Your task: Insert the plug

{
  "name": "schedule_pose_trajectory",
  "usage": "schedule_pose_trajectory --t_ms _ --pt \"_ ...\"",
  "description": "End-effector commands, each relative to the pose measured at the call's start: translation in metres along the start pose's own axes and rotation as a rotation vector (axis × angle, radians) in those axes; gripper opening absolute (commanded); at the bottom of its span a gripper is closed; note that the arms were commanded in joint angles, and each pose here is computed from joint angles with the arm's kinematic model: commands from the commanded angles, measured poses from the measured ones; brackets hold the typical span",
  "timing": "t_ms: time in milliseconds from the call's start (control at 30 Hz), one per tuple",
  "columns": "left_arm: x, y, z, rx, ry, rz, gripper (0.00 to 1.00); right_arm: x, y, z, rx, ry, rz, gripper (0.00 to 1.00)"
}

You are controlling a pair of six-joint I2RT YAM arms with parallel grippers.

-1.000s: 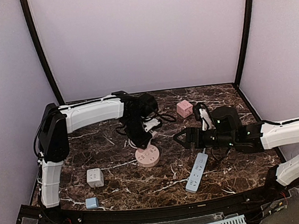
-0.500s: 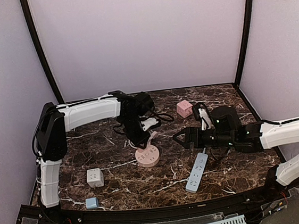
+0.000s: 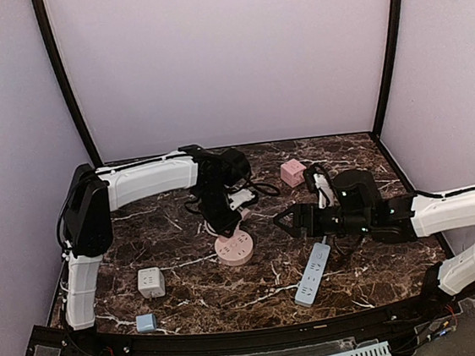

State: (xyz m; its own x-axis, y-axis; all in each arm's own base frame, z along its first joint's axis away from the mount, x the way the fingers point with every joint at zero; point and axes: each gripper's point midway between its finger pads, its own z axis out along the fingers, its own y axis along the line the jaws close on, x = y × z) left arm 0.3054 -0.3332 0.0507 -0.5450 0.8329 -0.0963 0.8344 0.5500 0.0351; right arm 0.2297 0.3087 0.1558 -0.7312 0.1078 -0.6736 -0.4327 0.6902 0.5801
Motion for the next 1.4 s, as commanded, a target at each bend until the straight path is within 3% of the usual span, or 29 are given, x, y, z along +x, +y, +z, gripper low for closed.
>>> schedule_pose_trajectory --t_ms 0,200,333,400,600,733,900,1067,1267,1367 --pt "0.069 -0.003 0.100 -0.004 0.345 0.052 0.02 -0.006 0.012 -0.002 -0.036 -0.016 -0.013 0.92" --pt "0.058 -0.008 0.083 0.034 0.291 0.046 0.06 -0.006 0.013 -0.006 -0.041 -0.019 -0.011 0.92" --pt "0.051 -0.003 0.066 -0.006 0.235 0.006 0.17 -0.008 0.015 -0.011 -0.050 -0.031 -0.010 0.93" --pt "0.042 -0.003 0.053 -0.006 0.177 -0.022 0.26 -0.009 0.015 -0.012 -0.055 -0.034 -0.011 0.93" --pt "0.021 -0.002 0.011 -0.016 -0.004 -0.121 0.67 -0.010 0.016 -0.012 -0.064 -0.046 -0.022 0.95" --pt "0.019 0.003 -0.013 -0.043 -0.073 -0.195 0.78 -0.008 0.022 -0.012 -0.090 -0.035 -0.028 0.95" --pt "0.024 0.009 -0.046 -0.088 -0.155 -0.284 0.83 -0.009 0.023 -0.011 -0.091 -0.038 -0.033 0.96" --pt "0.056 0.012 -0.075 -0.143 -0.206 -0.391 0.84 -0.009 0.025 -0.009 -0.093 -0.035 -0.036 0.96" --pt "0.111 0.026 -0.095 -0.261 -0.242 -0.696 0.84 -0.009 0.028 -0.006 -0.105 -0.033 -0.039 0.97" --pt "0.138 0.026 -0.097 -0.307 -0.252 -0.771 0.84 -0.009 0.031 -0.005 -0.110 -0.031 -0.041 0.97"
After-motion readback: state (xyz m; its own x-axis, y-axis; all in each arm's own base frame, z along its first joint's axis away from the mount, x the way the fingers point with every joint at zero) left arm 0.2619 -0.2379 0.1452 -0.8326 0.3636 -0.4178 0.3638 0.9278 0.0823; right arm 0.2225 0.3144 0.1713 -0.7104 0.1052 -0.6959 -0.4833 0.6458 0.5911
